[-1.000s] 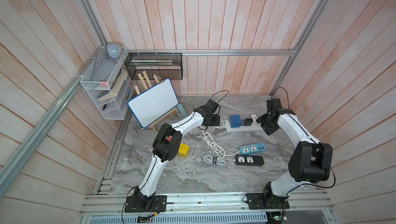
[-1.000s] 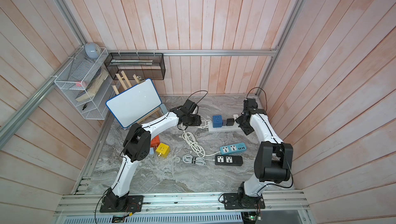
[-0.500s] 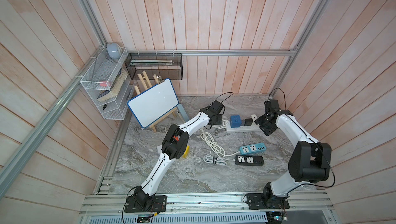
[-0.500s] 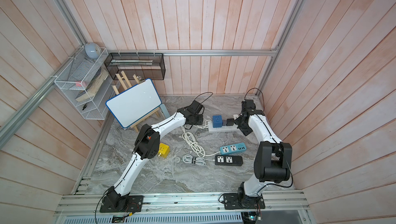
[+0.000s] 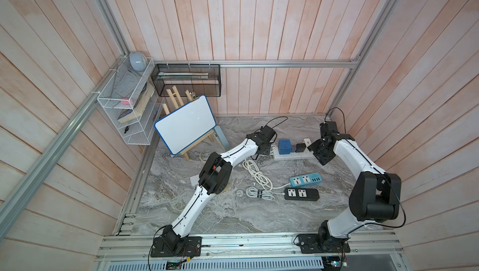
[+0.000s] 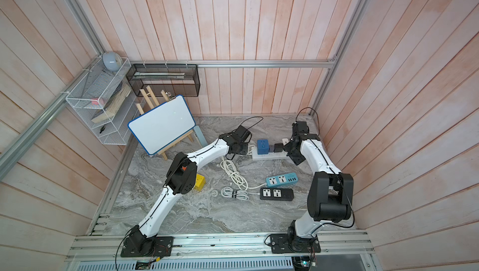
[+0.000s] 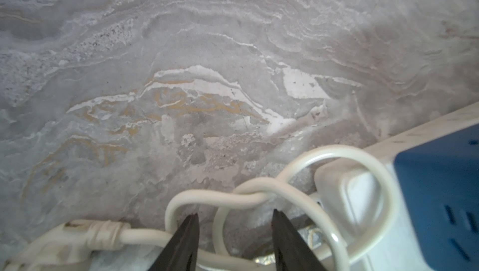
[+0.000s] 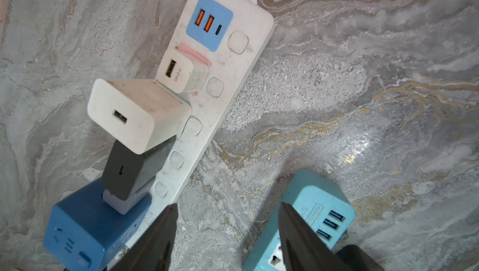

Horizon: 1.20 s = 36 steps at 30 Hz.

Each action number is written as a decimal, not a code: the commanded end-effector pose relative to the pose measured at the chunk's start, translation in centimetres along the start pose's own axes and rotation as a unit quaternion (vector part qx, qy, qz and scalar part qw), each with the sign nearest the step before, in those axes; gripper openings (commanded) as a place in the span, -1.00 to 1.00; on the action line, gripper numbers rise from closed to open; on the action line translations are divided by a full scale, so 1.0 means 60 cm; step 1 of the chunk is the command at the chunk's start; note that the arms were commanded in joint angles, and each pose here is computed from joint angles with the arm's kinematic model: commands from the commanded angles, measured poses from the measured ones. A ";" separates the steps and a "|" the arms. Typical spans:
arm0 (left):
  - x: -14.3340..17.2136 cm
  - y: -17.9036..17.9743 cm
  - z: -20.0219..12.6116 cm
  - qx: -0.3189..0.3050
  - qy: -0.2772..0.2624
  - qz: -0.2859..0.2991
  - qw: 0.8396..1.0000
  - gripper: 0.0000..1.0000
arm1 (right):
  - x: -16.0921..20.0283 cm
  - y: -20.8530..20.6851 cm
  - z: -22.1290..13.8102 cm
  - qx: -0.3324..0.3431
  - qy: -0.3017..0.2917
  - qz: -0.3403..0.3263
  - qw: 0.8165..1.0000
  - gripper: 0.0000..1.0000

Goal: Pull the plug off the socket
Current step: Move the socket to the center of the board.

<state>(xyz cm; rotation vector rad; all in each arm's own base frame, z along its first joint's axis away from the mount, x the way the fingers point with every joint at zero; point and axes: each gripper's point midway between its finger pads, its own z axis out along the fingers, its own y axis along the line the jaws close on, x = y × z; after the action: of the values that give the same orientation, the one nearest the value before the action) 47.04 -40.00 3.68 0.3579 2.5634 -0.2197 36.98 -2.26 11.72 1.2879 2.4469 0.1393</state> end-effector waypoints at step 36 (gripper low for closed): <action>0.184 0.158 -0.130 -0.109 0.073 0.051 0.990 -1.00 | -0.040 0.014 -0.031 -0.025 -0.011 0.050 0.998 0.56</action>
<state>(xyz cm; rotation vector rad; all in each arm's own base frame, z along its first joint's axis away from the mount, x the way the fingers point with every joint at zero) 36.85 -28.21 2.62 0.4657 2.6973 0.0918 38.21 -3.28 13.49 1.3476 2.3688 0.1971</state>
